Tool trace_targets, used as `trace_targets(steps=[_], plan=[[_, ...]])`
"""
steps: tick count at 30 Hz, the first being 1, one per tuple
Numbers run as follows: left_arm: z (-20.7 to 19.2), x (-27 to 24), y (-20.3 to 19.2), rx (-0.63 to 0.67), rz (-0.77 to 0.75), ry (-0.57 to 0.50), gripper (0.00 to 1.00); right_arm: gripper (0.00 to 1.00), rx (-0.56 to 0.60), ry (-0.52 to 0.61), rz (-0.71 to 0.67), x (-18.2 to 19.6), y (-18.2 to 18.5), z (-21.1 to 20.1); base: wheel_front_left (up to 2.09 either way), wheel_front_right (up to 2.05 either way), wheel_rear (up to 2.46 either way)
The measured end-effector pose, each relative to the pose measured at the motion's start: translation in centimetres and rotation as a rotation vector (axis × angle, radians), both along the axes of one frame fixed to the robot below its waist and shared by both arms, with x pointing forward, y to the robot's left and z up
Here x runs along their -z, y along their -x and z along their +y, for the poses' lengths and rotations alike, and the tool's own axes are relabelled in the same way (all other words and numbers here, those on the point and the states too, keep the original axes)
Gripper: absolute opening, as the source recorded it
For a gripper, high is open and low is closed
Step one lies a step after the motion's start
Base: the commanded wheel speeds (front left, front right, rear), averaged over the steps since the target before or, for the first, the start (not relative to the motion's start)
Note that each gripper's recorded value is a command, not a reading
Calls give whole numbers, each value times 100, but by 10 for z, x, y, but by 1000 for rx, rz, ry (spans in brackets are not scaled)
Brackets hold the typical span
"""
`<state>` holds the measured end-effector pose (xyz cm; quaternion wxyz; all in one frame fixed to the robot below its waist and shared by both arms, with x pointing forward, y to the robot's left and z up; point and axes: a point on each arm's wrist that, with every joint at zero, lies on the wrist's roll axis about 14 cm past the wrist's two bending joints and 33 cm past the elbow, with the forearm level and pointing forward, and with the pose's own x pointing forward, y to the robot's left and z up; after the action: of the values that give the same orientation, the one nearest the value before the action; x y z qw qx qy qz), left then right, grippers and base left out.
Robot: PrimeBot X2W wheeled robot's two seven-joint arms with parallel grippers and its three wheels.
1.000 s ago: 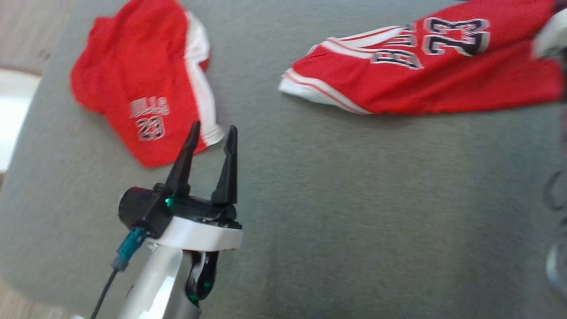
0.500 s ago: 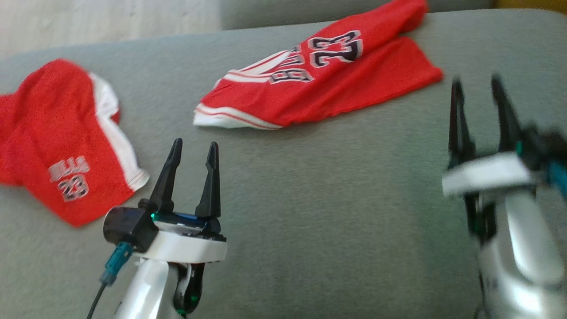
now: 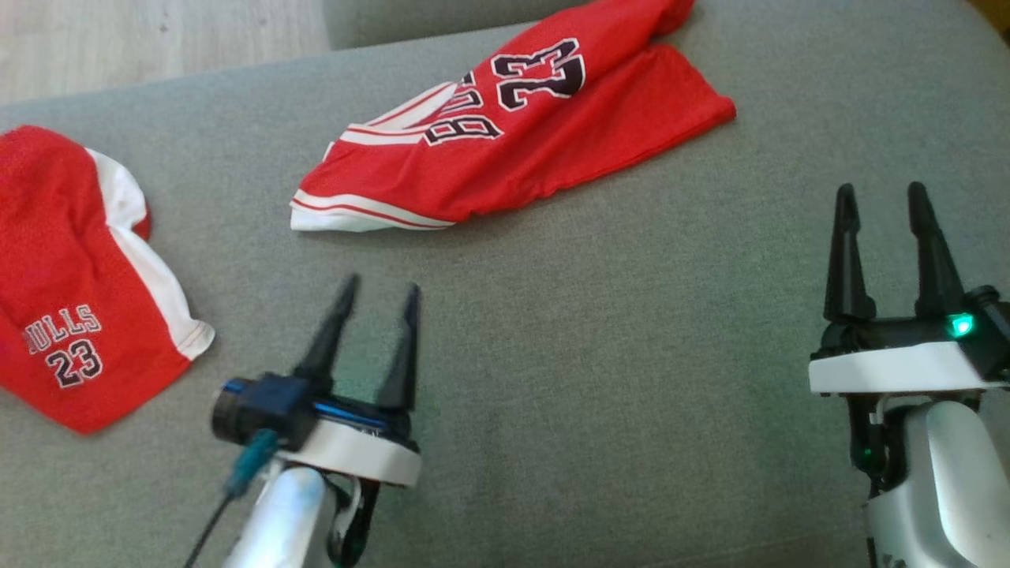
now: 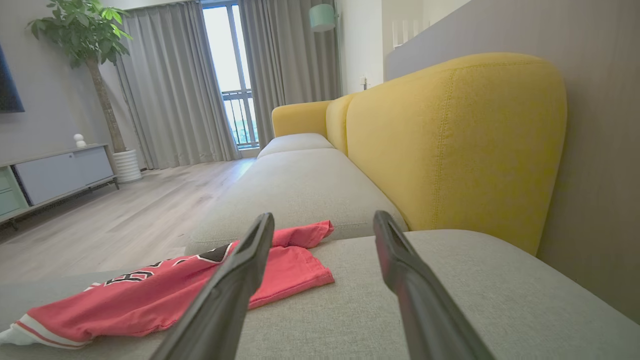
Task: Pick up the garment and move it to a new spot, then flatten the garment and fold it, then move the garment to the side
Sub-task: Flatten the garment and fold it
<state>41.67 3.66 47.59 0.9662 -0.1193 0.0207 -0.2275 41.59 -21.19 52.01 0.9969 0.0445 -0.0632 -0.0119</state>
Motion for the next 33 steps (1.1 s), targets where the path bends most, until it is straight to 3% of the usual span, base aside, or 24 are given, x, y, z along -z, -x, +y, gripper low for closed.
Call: trace_targets(steps=[6, 15, 33], plan=[[-6, 53, -7, 96, 106, -228, 100, 100, 18, -16, 34, 13, -2, -6, 0, 0, 0], [37, 101, -49, 56, 225, -530, 100, 100, 41, -29, 84, 32, -3, -13, 0, 0, 0], [75, 109, -106, -50, 211, -674, 100, 100, 62, -21, 114, 46, -15, -21, 0, 0, 0]])
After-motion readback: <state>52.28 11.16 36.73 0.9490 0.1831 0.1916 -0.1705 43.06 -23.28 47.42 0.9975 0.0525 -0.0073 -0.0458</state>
